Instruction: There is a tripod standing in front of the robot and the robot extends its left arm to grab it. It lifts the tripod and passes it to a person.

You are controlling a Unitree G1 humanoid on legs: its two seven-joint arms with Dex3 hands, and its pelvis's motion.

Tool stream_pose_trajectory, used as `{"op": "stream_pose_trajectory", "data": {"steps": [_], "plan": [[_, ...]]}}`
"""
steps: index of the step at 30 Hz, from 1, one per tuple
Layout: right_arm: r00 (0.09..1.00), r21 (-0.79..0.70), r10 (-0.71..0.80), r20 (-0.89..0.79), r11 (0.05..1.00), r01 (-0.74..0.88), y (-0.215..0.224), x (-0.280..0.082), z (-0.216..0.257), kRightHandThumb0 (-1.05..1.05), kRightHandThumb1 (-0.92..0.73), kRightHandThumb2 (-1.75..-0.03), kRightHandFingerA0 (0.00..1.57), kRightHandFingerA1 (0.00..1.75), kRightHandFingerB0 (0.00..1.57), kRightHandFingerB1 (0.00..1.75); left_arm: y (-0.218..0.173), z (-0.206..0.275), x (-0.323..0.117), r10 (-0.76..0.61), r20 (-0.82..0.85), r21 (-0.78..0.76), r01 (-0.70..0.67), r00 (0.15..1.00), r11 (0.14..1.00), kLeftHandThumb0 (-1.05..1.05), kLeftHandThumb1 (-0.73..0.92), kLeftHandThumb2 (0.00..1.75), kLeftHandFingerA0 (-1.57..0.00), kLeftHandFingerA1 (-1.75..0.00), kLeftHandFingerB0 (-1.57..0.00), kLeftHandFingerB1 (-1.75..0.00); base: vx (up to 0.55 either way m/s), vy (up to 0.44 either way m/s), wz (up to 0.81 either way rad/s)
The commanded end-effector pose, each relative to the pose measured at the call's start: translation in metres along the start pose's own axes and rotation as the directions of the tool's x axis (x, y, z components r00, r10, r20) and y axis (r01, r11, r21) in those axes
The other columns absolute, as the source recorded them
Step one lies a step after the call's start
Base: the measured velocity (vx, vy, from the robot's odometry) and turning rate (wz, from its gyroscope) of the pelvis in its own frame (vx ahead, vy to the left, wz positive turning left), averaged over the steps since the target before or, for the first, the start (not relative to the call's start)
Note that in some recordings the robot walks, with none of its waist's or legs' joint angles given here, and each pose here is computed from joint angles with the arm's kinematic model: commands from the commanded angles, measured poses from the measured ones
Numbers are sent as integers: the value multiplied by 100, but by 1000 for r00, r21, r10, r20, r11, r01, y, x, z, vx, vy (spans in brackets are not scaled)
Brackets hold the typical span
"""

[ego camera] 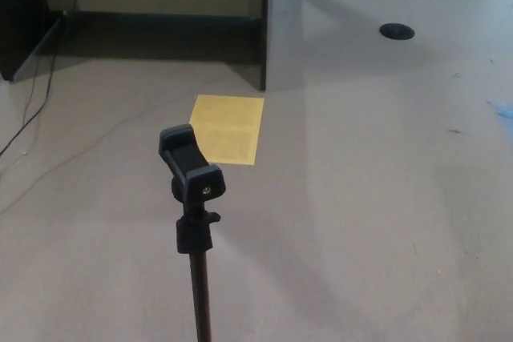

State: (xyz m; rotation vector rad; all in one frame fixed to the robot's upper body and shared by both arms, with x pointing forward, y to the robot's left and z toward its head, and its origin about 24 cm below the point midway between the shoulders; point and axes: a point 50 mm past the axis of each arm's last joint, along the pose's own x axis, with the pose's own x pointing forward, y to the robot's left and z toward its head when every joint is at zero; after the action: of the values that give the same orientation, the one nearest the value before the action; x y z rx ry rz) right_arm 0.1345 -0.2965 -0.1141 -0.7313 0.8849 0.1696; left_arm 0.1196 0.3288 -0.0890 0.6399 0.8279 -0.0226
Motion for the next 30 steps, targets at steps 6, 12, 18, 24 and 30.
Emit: {"op": "stream_pose_trajectory", "data": {"steps": [6, 12, 18, 24, 30], "plan": [[1000, -26, 7, 25, 1000, -6, 0, -2, -2, -38, -71, -62, 72, 43, 52, 37, -3, 64, 6, 24, 361, -222, 61, 932, 973, -60, 40, 68, -21, -39, -9, -33, 0, 0, 0], [1000, -34, 8, 30, 999, -7, 1, -2, -2, -40, -70, -62, 73, 44, 52, 37, 1, 144, 8, 5, 559, -189, 121, 829, 974, -33, 20, 82, -1, -48, 0, -48, 0, 0, 0], [999, -51, 10, 41, 999, -8, 2, -2, 0, -40, -70, -62, 74, 44, 52, 38, -1, 190, 6, -32, 623, -160, 168, 781, 973, -32, 20, 82, -3, -48, 0, -47, 0, 0, 0], [999, -32, 13, 39, 999, -12, 2, -2, -1, -39, -70, -62, 74, 46, 53, 38, -8, 226, 3, -69, 680, -128, 211, 730, 969, -66, 39, 69, -21, -43, -11, -34, 0, 0, 0], [999, -33, 13, 52, 999, -11, 1, -1, 3, -39, -70, -62, 73, 44, 52, 37, -17, 261, -6, -118, 741, -71, 252, 661, 965, -61, 40, 68, -23, -44, -9, -34, 0, 0, 0]]}}
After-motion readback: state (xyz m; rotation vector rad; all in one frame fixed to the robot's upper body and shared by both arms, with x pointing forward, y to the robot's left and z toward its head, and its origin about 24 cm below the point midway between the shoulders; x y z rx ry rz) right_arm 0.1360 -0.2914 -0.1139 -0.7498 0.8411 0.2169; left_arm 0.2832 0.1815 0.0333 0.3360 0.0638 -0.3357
